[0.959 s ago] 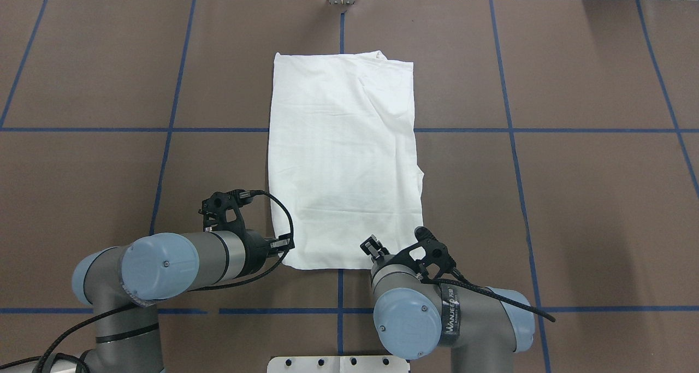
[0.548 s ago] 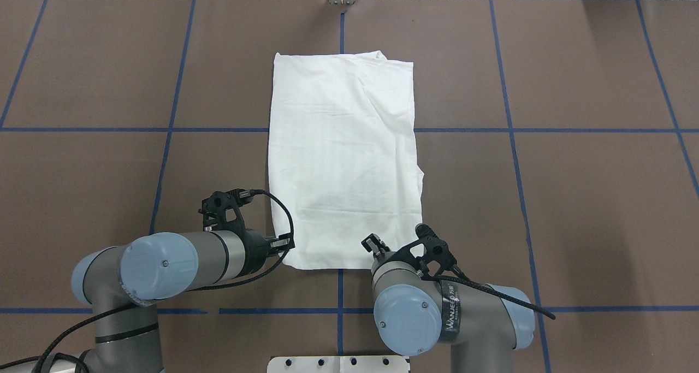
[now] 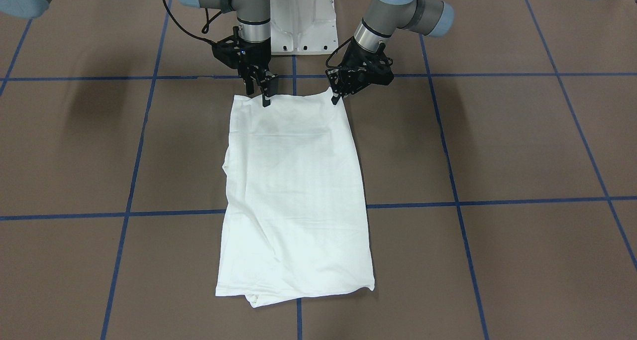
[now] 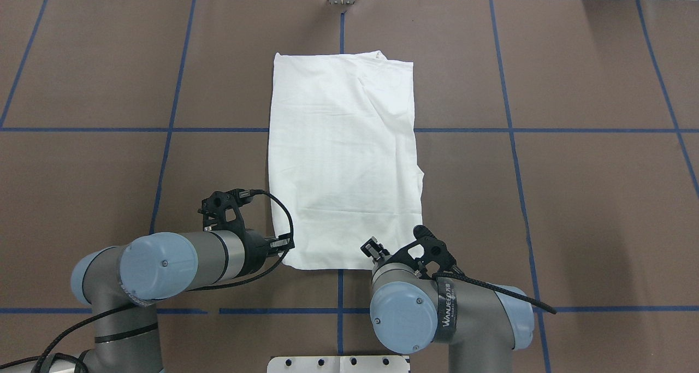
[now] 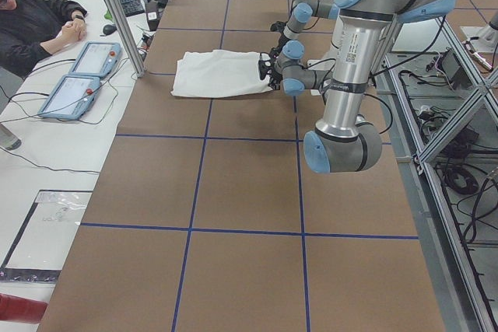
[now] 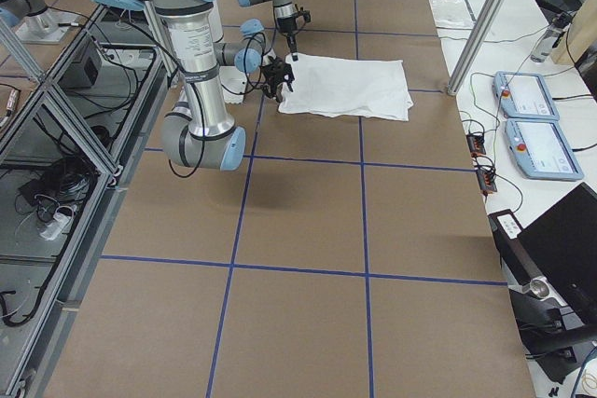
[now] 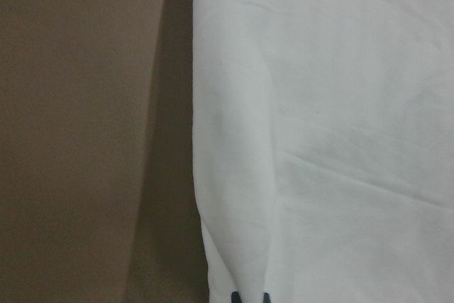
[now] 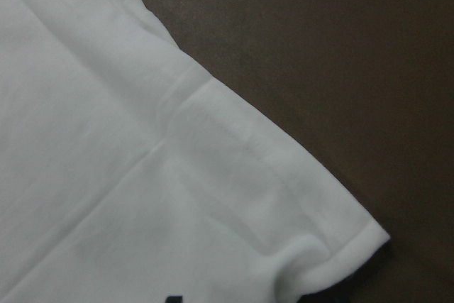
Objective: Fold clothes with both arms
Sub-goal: 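Lower both grippers and grasp the near-edge corners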
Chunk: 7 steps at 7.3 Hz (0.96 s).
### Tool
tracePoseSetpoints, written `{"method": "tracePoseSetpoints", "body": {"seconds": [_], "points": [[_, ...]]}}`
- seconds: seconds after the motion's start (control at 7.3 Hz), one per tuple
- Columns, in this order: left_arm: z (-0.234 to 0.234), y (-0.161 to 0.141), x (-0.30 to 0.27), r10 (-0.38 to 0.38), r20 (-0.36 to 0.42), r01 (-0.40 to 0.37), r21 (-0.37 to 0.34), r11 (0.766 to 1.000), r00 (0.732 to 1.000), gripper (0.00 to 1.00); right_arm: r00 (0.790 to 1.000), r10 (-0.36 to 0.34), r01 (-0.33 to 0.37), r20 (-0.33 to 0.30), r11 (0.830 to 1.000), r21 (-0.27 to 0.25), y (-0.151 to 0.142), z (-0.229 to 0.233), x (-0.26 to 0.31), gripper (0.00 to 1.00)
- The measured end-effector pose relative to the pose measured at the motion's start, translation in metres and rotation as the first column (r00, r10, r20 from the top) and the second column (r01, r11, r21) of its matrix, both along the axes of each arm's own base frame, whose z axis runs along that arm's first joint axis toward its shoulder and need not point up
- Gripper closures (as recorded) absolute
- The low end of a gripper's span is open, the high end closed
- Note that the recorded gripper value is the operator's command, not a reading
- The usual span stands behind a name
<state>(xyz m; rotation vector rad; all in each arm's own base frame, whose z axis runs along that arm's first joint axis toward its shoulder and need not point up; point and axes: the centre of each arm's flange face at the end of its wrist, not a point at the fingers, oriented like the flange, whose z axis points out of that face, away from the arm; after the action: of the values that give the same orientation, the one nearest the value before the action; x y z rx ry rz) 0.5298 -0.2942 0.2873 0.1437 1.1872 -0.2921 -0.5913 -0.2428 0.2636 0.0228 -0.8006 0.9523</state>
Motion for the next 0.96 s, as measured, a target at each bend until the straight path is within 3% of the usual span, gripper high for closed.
{"method": "tracePoseSetpoints", "body": {"seconds": [0.69, 0.96], "points": [[-0.0016, 0.0, -0.0013, -0.001, -0.004, 0.001, 0.001, 1.0, 1.0, 1.0, 1.0, 0.001, -0.001, -0.021, 1.0, -0.008, 0.0022, 0.0029, -0.0066, 0.25], [-0.0027, 0.0001, -0.0025, -0.001, -0.006, 0.001, 0.002, 1.0, 1.0, 1.0, 1.0, 0.004, -0.005, -0.02, 1.0, -0.009, 0.0021, 0.0032, -0.0097, 0.25]]}}
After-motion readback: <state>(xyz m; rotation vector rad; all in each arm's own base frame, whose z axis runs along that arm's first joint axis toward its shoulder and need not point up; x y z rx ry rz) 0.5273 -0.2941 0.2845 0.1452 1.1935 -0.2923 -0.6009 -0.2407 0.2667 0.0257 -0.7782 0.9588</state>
